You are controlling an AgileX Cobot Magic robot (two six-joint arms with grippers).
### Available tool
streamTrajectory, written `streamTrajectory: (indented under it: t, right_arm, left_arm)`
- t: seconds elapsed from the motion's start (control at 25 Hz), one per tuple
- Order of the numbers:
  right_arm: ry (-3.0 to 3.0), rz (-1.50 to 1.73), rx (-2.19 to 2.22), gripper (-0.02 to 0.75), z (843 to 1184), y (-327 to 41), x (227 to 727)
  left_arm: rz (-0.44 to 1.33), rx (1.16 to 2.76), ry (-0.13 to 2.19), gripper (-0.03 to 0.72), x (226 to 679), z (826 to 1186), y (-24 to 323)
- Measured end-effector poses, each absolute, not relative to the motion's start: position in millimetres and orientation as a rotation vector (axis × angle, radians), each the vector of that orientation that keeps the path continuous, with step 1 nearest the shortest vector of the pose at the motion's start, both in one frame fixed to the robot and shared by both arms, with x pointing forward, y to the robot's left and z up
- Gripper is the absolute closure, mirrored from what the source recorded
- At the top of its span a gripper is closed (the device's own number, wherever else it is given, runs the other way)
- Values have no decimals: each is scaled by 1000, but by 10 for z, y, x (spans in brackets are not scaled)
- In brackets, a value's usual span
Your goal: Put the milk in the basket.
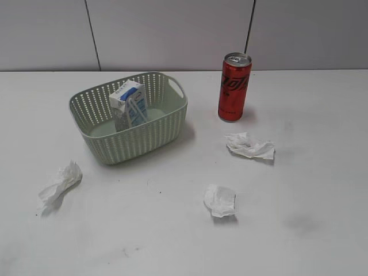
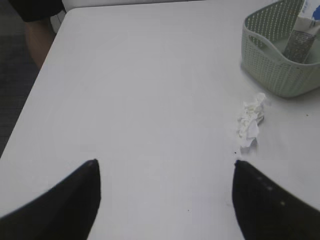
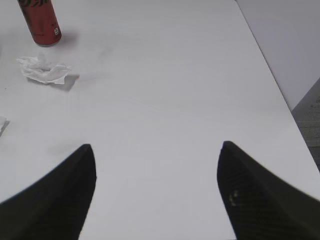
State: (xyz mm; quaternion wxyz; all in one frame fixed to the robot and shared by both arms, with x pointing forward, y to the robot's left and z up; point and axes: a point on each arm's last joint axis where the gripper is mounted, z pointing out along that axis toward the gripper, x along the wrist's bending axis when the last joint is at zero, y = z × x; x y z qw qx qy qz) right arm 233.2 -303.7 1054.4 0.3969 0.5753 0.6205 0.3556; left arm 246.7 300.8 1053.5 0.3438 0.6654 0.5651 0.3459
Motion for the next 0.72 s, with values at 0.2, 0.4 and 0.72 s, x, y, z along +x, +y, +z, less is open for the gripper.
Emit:
streamTrajectory:
  t: [0.2,0.4,0.72]
  right_arm:
    - [1572,901,1458,152,10544,-3037,2332]
    - [1572,901,1458,152,10544,-3037,2332]
    - [1572,901,1458,153,10544,-3037,2332]
  left_arm:
    - [899,1730,1467,92,2469,10534,3008]
    - [899,1727,1468,141,2469,10535,3008]
    - [952,1669,1444,181,2373,10539,3015]
